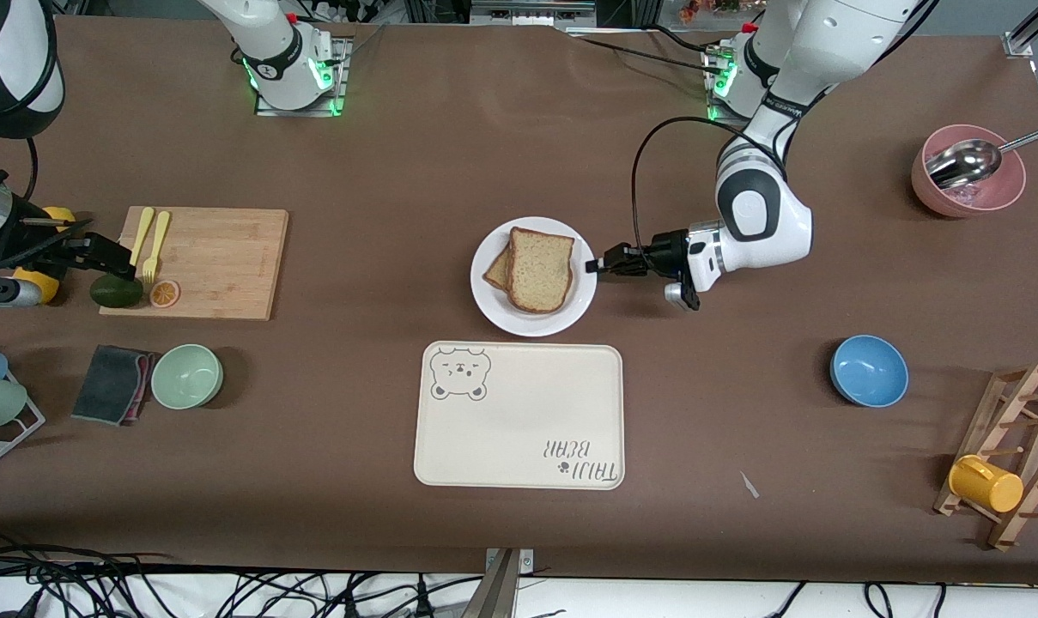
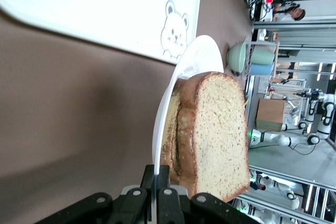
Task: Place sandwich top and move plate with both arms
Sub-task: 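Slide the plate with the left gripper onto the bear tray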
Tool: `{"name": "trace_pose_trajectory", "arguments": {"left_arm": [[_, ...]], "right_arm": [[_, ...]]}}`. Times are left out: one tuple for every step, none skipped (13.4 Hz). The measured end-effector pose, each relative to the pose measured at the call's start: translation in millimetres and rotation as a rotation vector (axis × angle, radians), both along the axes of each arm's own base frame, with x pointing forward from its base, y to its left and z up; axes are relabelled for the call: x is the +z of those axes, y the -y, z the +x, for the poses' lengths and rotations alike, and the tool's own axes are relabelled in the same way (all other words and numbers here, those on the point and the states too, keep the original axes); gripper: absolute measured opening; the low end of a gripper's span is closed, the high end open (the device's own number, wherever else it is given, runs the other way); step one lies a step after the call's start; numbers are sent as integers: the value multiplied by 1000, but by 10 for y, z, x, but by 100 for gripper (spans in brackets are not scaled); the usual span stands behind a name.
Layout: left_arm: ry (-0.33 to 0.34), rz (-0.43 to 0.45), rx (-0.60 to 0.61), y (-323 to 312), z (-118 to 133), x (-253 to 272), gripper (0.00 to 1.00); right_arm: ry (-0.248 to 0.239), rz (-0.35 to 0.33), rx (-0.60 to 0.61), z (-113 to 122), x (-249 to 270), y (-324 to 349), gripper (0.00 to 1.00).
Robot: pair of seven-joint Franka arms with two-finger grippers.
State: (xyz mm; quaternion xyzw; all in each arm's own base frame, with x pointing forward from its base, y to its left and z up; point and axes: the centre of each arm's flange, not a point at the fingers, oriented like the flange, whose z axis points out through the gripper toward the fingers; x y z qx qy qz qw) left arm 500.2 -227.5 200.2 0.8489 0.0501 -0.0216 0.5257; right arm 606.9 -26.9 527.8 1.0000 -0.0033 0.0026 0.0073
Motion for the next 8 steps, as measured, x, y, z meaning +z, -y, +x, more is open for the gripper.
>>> {"name": "trace_pose_trajectory", "arguments": {"left_arm": [[7,-11,14,-74,73,37,4],[16,-23,30,-156,157,83,4],[27,-34,43,-221,237,135,4],[40,-42,50,-252,311,189,4],[53,-49,53,-253,375,233,4],[62,-53,53,-233,428,261,4],[69,-58,52,-212,474,274,4],[74,-62,53,-193,528,271,4]], "right_arm": [[0,0,0,0,1,0,100],[0,0,0,0,1,0,100],[0,0,0,1,0,0,100],[-1,0,0,3,-5,0,100],[-2,0,0,5,-14,0,100],[-3,0,0,9,-23,0,100],[-4,0,0,11,-30,0,100],[-5,0,0,13,-35,0,100]]}}
